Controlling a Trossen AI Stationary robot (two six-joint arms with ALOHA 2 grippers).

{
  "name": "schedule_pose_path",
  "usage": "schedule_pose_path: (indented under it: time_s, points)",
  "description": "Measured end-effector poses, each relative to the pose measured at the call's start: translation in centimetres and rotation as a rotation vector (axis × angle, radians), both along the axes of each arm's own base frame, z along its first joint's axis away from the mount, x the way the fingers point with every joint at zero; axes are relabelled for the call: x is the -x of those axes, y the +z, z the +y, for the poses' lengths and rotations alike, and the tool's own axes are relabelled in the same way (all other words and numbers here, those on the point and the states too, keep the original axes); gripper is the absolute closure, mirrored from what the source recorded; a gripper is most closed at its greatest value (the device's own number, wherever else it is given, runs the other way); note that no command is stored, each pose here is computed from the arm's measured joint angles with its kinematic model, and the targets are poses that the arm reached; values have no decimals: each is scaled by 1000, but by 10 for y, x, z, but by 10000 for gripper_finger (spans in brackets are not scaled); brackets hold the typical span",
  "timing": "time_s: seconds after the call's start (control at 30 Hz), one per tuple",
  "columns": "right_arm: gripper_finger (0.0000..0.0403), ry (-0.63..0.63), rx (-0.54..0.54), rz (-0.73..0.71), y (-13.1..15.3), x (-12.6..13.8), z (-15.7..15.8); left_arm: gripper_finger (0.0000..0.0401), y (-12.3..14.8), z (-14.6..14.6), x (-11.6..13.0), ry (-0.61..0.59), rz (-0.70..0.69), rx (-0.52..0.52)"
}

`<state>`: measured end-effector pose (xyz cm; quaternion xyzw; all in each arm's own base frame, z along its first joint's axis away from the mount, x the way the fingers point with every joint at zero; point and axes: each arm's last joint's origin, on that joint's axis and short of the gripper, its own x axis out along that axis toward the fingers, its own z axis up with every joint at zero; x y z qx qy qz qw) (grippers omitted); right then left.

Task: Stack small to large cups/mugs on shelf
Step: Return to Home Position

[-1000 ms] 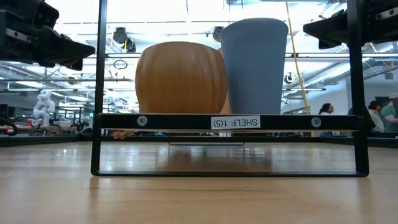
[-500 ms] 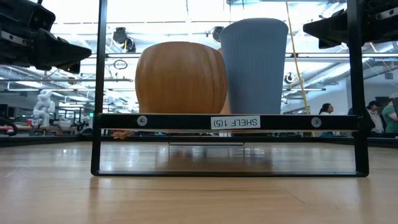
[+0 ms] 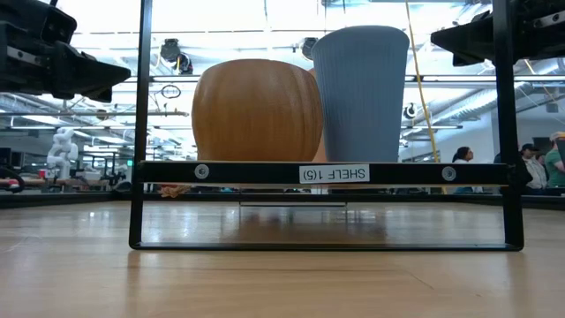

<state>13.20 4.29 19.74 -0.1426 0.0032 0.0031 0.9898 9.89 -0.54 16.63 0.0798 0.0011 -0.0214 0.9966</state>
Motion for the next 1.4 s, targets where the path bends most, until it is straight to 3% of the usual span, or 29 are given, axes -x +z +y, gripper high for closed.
schedule_pose_path:
  time_s: [0.43, 0.63, 0.87, 1.13, 1.4]
  points:
    - [403, 1, 32, -27, 5, 15, -6, 397, 0, 6, 0, 44, 6, 16]
    - [403, 105, 28, -64, 9, 19, -9, 393, -1, 5, 0, 42, 7, 31]
    - [403, 133, 13, -62, 9, 18, -18, 395, -1, 5, 0, 42, 8, 31]
    - [403, 101, 8, -74, 8, 15, -27, 397, -1, 6, 0, 42, 9, 31]
    - [403, 58, -20, -103, -16, 15, -34, 398, -1, 5, 0, 42, 9, 31]
